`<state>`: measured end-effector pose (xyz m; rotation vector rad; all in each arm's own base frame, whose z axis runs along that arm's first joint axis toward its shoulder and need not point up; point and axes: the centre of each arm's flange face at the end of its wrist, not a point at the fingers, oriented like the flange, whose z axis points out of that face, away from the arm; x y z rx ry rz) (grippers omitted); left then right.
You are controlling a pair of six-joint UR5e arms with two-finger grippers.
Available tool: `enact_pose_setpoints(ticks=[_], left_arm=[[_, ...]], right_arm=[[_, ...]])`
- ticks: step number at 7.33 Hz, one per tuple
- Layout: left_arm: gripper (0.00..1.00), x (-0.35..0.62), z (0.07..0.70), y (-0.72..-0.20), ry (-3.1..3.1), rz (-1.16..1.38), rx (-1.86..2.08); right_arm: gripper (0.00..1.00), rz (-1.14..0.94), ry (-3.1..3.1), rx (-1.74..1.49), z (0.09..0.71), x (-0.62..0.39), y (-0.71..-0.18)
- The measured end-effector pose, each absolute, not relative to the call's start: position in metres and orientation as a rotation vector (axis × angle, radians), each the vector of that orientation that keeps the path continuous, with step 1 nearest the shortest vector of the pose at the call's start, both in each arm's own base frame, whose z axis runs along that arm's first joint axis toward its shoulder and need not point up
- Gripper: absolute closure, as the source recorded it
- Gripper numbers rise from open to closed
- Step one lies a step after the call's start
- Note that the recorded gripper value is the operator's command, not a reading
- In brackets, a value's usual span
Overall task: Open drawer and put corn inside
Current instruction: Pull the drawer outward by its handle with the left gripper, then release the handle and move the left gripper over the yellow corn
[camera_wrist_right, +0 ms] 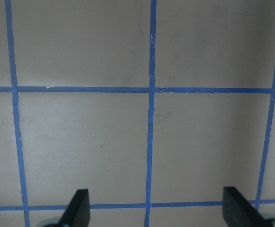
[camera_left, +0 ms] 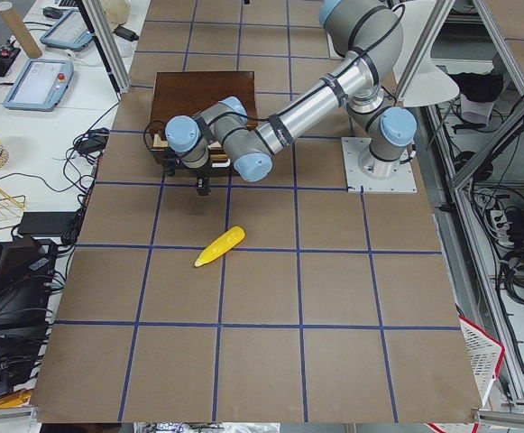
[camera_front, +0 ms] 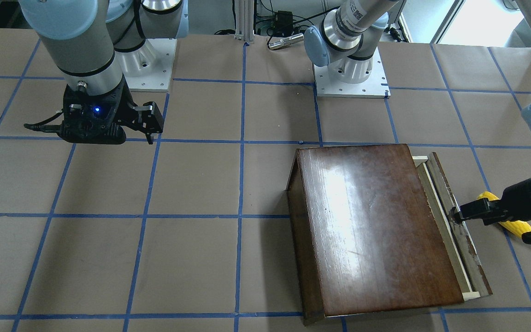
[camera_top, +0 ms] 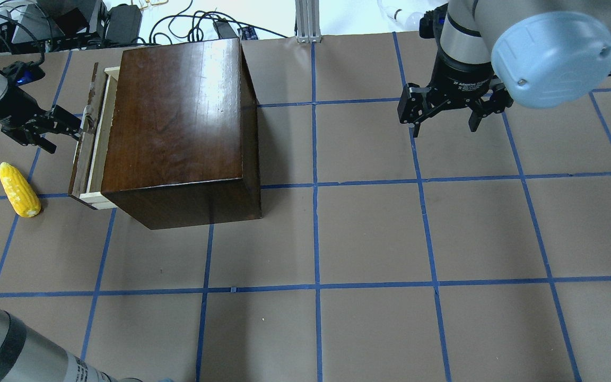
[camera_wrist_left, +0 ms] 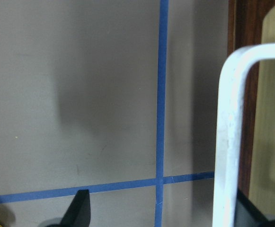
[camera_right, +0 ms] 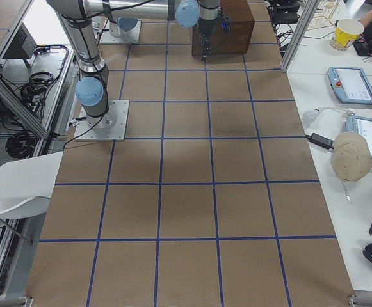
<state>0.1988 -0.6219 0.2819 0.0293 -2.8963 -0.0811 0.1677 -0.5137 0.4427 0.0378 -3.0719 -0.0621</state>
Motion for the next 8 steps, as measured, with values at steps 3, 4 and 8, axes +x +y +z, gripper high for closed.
enact_pose_setpoints(ticks=[3, 4, 8], left_arm=[[0.0, 0.203, 0.283, -0.621, -2.9, -0.075, 0.0], [0.0, 0.208, 0.283, -0.62, -2.901, -0.071, 0.002], [0.0, 0.232, 0.285, -0.612, -2.907, -0.061, 0.021]], right_arm=[[0.0, -0.062, -3.072, 0.038, 0.443, 0.168, -0.514], [0.0, -0.063, -3.072, 0.038, 0.443, 0.168, -0.514], [0.0, -0.063, -3.072, 0.038, 0.443, 0.168, -0.514]])
